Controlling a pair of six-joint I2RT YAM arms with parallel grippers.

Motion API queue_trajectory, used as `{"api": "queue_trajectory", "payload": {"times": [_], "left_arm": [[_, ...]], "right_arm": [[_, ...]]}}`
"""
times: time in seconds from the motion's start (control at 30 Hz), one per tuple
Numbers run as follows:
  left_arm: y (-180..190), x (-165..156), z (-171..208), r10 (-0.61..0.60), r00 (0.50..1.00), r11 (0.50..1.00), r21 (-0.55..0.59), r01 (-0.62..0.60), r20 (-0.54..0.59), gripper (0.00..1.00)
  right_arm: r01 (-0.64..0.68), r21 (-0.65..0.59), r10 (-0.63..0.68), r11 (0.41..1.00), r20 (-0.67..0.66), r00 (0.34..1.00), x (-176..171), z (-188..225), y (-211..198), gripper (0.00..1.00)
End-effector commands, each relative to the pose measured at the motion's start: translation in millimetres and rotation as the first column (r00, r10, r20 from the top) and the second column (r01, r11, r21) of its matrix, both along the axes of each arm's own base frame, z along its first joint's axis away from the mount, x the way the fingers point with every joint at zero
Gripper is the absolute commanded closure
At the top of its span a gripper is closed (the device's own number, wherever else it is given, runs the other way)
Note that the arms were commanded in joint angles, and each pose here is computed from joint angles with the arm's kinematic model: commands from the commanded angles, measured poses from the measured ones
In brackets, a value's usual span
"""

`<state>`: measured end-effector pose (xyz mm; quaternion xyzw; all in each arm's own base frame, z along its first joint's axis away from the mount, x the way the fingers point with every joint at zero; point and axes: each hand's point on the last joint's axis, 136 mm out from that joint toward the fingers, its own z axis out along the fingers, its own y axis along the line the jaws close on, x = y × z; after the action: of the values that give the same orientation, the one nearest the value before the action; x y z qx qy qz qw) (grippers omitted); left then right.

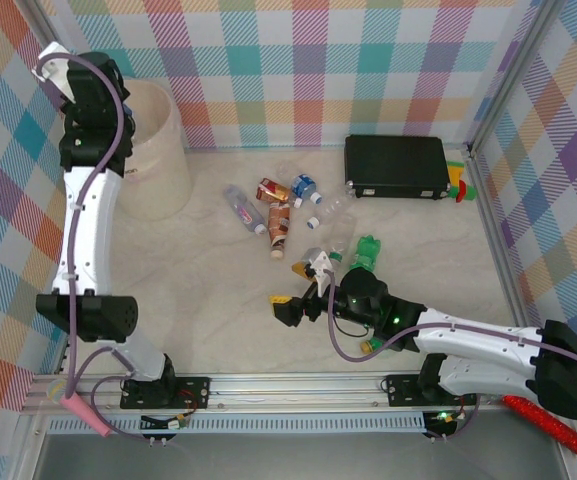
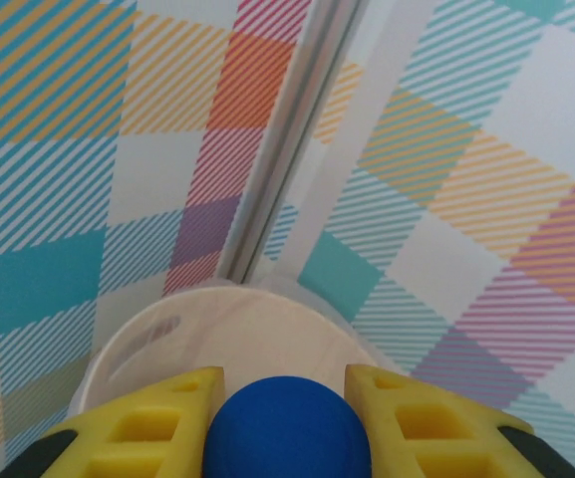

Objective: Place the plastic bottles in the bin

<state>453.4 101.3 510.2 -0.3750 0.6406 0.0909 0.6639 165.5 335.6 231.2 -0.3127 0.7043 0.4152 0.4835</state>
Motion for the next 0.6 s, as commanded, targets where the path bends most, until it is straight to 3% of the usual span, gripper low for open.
{"api": "queue_trajectory", "payload": {"times": [0.0,0.2,0.3,0.47,0.57], "left_arm": [[14.0,6.1,18.6,0.035,0.999,0.999,0.003,-0.035,0.036,0.78],[32.6,36.6,11.2,0.066,0.996,0.99,0.129,-0.057,-0.067,0.75],[41.7,45.6,-3.7,0.07,0.991,0.989,0.139,-0.054,-0.115,0.68],[43.4,51.7,-19.8,0.058,0.983,0.989,0.142,-0.034,-0.173,0.22],[37.7,51.8,-15.2,0.018,0.986,0.991,0.135,0.004,-0.163,0.2]], "right_arm": [[-0.016,0.031,0.016,0.999,-0.007,1.0,-1.9,2.5,3.4,0.01],[-0.001,0.015,0.001,1.0,-0.003,1.0,1.5,-1.6,3.9,0.01],[-0.006,0.01,0.006,1.0,-0.008,1.0,1.1,-4.3,5.3,0.01],[0.001,-0.002,-0.001,1.0,-0.011,1.0,3.2,-8.0,6.4,0.01],[-0.003,0.005,0.003,1.0,-0.02,1.0,2.8,-7.8,7.5,0.01]]}}
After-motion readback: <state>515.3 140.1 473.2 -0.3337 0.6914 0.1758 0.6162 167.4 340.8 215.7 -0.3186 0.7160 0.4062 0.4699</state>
